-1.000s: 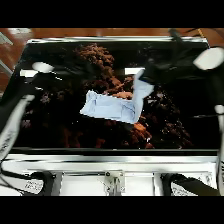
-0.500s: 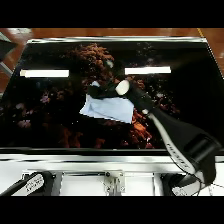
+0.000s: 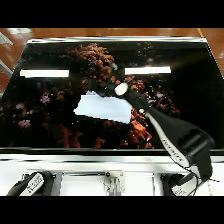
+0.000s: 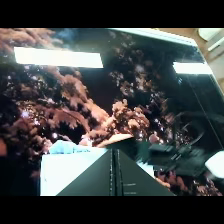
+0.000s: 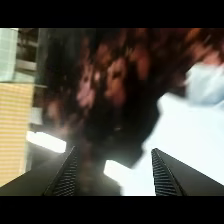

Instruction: Fold the shirts.

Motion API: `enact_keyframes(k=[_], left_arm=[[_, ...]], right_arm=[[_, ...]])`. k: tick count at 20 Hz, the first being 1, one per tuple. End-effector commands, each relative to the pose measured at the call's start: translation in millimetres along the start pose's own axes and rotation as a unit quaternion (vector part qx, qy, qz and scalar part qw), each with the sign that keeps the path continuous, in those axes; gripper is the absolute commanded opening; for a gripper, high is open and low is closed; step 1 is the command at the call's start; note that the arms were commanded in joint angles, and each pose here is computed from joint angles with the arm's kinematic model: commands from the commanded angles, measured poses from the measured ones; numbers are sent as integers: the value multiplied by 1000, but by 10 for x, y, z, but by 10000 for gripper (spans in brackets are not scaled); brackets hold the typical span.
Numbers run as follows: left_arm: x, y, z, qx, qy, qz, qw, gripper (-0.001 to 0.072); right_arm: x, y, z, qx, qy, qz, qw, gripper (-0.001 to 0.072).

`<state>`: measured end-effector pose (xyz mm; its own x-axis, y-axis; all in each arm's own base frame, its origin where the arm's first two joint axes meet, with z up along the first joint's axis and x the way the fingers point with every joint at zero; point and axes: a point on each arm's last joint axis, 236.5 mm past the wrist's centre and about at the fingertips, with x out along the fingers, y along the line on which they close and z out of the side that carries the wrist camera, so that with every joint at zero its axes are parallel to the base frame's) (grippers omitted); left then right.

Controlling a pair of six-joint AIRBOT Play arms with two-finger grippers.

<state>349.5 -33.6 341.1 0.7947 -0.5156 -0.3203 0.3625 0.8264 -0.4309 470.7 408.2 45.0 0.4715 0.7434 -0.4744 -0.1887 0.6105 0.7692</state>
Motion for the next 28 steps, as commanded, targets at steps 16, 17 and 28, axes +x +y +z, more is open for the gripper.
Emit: enact_keyframes(k=[16,17,28], left_arm=[[175,276,-302,-49,24,8,998,34],[188,265,-286,-48,21,7,999,33],[405,-169,-374,-75,43,-44,995,34]], right_arm=[[-1078,-2180,-754,151,200,-151,956,683],[-978,-2147,-747,158,193,-135,959,683],[-1414,-2558,407,137,51,-96,985,63]])
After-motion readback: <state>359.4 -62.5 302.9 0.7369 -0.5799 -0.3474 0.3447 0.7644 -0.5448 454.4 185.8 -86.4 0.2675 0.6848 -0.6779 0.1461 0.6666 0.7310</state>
